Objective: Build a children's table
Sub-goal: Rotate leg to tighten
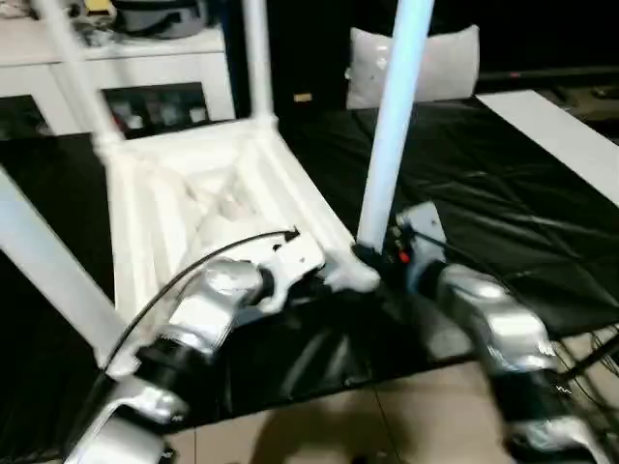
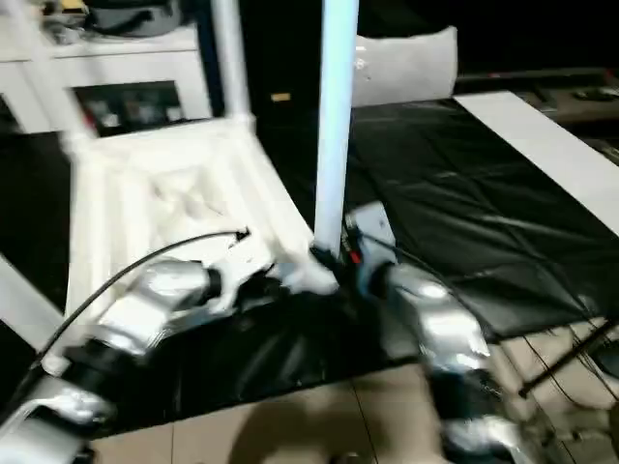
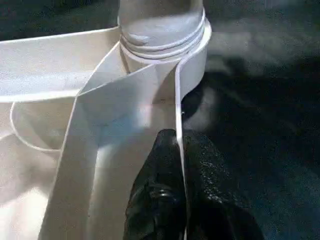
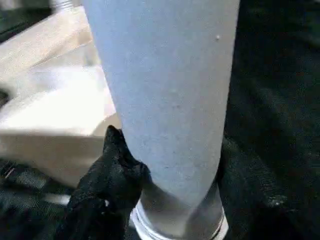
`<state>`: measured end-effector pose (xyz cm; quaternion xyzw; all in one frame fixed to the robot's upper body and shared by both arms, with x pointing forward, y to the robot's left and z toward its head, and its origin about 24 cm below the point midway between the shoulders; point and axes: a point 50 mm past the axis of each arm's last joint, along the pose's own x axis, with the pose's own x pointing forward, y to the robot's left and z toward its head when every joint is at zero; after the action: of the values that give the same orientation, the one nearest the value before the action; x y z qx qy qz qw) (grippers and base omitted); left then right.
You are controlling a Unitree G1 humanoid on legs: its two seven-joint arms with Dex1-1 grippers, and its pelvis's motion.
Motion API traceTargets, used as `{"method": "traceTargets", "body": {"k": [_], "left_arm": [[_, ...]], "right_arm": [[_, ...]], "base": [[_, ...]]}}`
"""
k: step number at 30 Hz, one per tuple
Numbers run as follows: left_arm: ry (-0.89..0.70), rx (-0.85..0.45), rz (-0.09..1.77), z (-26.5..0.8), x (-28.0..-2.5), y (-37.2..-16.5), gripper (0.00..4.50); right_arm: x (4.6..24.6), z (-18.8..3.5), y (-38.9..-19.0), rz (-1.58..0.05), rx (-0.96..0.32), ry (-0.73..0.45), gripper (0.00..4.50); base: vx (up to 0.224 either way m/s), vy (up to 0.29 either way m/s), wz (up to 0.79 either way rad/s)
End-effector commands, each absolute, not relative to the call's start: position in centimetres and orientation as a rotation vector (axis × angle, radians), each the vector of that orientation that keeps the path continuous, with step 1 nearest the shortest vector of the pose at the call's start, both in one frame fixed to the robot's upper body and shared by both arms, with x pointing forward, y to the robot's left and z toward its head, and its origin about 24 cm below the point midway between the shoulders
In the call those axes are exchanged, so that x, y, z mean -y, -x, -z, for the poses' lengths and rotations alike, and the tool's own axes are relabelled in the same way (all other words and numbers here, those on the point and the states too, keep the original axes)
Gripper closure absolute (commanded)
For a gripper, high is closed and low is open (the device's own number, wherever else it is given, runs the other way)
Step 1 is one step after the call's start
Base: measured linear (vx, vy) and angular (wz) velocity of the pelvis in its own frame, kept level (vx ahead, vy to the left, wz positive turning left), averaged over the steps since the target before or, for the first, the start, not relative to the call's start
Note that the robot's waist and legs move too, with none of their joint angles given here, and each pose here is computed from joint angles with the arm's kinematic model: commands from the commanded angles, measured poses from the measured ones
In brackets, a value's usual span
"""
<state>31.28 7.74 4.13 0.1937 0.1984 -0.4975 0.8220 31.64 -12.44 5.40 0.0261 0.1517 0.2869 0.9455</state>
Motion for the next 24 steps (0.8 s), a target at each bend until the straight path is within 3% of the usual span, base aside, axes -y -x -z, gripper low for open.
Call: {"method": "traceTargets", "body": {"k": [1, 7, 14, 17, 20, 24], "left_arm": [[-0.399, -0.327, 1.145, -5.7, -5.2, -31.0, 4.50], [-0.454, -0.346, 1.119, -5.3, -6.3, -30.9, 4.50], [-0.493, -0.357, 1.140, -4.7, -7.9, -30.6, 4.50], [-0.509, -0.373, 1.174, -4.5, -8.9, -30.5, 4.50], [-0.539, -0.313, 1.299, -4.9, -9.2, -30.2, 4.50], [-0.607, -0.333, 1.415, -4.7, -9.6, -29.7, 4.50]], "right_arm": [[11.2, -4.9, -31.5, -0.611, -0.330, -0.068, 1.84], [11.7, -5.2, -31.0, -0.655, -0.298, -0.052, 1.42], [13.9, -5.9, -30.2, -0.766, -0.230, -0.016, 0.81], [15.3, -6.4, -29.3, -0.887, -0.223, 0.041, 0.58], [17.1, -6.8, -28.5, -1.000, -0.259, 0.096, 0.33], [18.4, -7.2, -28.3, -1.079, -0.294, 0.160, 0.04]], "base": [[0.000, 0.000, 0.00], [0.000, 0.000, 0.00], [0.000, 0.000, 0.00], [0.000, 0.000, 0.00], [0.000, 0.000, 0.00], [0.000, 0.000, 0.00]]}}
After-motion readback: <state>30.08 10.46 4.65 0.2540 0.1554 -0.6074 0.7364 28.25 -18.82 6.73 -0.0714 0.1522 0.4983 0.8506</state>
